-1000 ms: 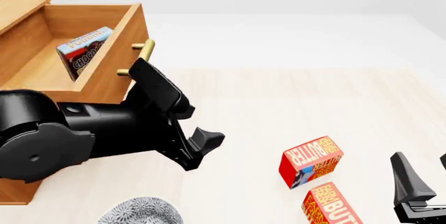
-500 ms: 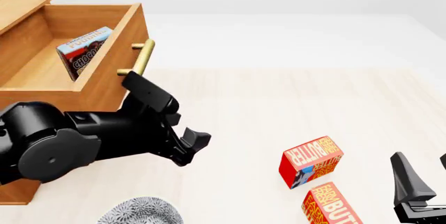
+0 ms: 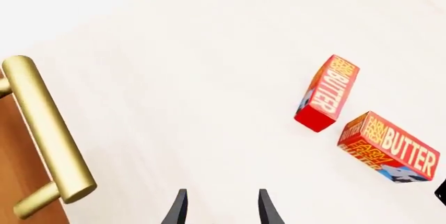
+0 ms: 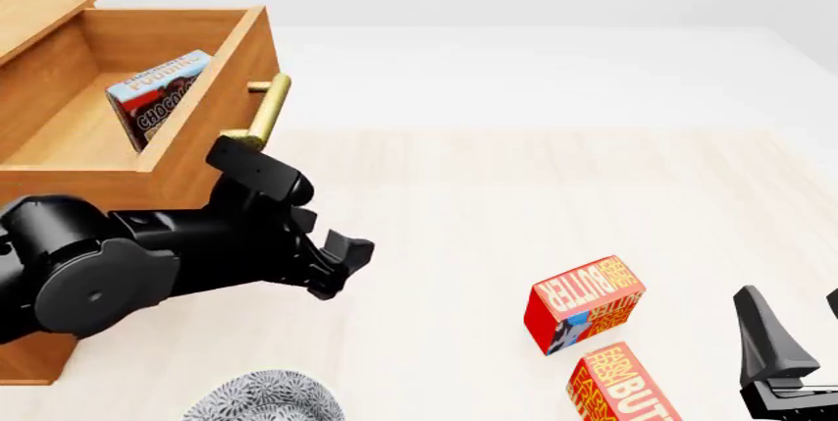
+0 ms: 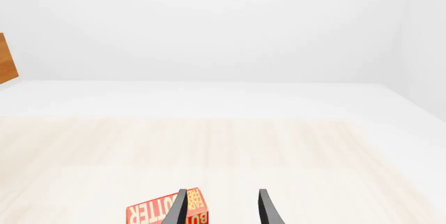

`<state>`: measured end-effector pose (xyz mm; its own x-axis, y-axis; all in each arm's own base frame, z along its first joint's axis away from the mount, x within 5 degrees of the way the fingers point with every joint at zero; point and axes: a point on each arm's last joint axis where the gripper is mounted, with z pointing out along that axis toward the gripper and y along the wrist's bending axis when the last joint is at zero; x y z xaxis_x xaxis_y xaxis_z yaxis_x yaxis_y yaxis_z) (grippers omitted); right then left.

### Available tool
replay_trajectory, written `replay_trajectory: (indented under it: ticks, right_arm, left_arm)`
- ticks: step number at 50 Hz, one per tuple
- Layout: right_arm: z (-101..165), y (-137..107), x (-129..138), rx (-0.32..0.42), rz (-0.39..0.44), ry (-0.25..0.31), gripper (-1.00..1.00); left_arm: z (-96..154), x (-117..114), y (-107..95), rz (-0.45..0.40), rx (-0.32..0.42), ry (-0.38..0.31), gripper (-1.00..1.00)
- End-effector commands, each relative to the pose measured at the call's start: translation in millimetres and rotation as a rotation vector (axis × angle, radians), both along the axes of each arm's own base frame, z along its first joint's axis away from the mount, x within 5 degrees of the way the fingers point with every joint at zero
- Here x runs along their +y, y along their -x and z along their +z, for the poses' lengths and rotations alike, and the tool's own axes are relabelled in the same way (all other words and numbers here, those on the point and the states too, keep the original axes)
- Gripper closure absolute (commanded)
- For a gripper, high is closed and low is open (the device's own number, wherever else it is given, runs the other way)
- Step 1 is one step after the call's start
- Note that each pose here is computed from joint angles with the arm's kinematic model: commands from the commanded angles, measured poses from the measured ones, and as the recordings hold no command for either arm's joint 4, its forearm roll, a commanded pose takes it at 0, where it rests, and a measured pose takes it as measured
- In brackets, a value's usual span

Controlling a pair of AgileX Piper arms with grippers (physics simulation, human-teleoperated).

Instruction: Put the chocolate pudding in the top drawer of the cabinet and close it.

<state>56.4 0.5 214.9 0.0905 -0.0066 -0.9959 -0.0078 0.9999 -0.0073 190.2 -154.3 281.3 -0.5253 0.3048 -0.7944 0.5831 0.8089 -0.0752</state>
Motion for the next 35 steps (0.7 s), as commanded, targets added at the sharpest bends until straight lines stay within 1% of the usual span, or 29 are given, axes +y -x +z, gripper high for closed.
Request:
replay_trajectory:
  ticks: [1,4,17,24,35]
  right_arm:
    - [0.0,0.0,0.0,0.0,0.0,0.0,-1.0]
    - [0.0,0.0,0.0,0.0,0.0,0.0,-1.0]
    - [-0.4,0.1,0.0,0.0,0.001,0.0,-1.0]
    - [-0.4,0.1,0.0,0.0,0.001,0.0,-1.0]
    - [-0.3,0.1,0.0,0.0,0.001,0.0,-1.0]
  left_arm:
    - [-6.8,16.3,-7.9,0.075,0.006,-0.001,-1.0]
    - [-6.1,17.0,-8.5,0.082,0.006,0.005,-1.0]
    - [0.8,33.0,-11.3,0.131,-0.021,0.001,-1.0]
    - [0.3,36.2,-12.1,0.15,-0.02,0.009,-1.0]
    - [7.6,54.6,-10.3,0.213,-0.039,0.014,-1.0]
